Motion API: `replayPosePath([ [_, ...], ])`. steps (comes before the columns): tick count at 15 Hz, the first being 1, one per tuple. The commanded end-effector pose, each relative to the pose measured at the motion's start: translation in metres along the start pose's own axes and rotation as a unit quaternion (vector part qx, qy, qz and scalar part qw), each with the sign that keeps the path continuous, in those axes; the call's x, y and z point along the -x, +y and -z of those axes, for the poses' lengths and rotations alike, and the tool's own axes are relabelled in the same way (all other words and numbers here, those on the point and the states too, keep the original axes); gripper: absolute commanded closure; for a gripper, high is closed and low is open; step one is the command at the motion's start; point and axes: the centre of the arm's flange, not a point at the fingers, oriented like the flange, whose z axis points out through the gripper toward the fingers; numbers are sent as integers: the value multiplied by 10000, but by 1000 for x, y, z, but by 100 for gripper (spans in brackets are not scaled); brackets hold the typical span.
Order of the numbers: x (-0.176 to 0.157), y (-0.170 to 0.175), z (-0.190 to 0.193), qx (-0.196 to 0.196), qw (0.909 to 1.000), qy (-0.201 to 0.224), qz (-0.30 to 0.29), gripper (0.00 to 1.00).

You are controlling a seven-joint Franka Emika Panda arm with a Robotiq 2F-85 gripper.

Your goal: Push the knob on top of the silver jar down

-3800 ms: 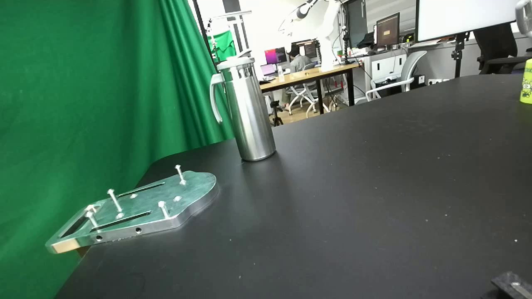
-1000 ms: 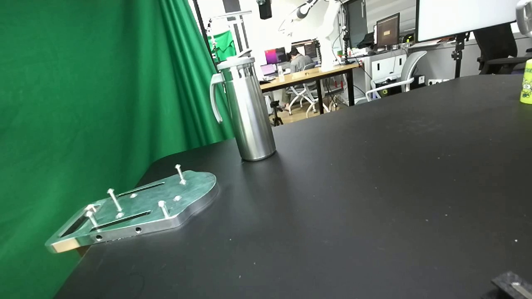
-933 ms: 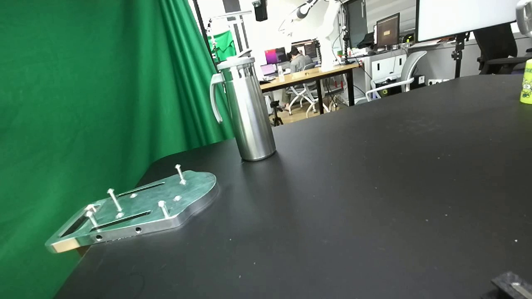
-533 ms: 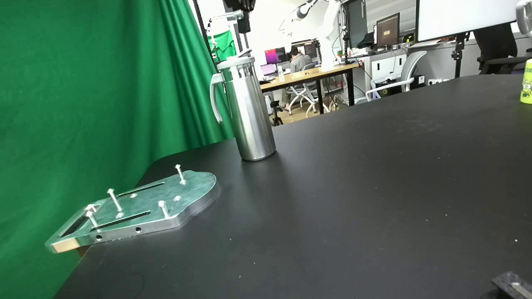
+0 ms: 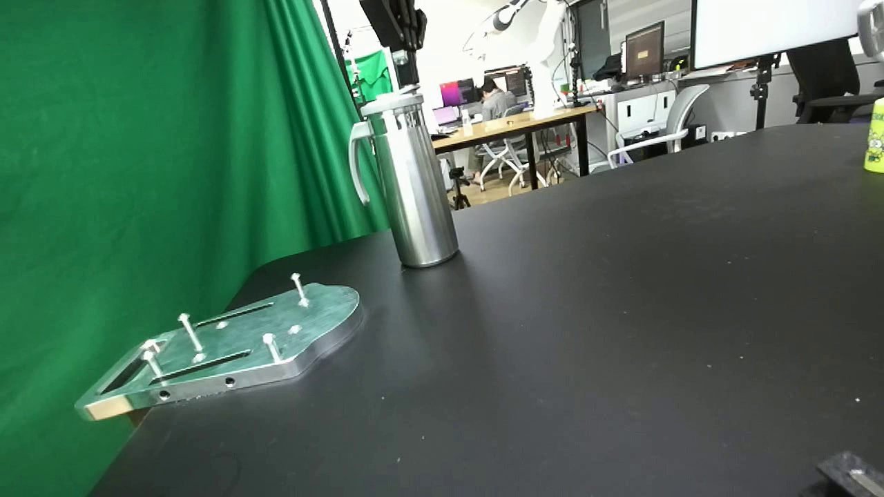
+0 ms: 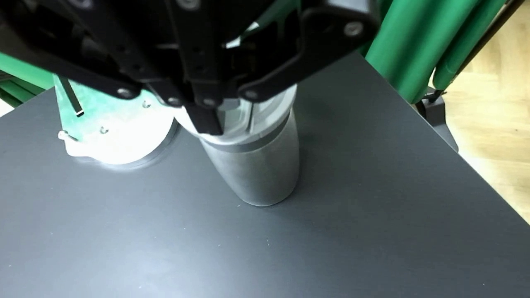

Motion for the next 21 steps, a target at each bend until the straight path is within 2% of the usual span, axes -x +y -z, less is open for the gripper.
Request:
replayPosePath([
  [1, -9, 10, -7, 4, 9999, -130, 30, 100],
  [5, -10, 11, -8, -44, 9999, -166, 23, 100],
  [10, 2, 9, 24, -47, 9999, 88, -28, 100],
  [11, 7, 10, 30, -31, 10000, 68, -17, 74],
  [13, 25, 11, 40, 48, 10000, -53, -66, 68],
  [21, 86, 9, 69, 94, 9985, -393, -359, 14],
])
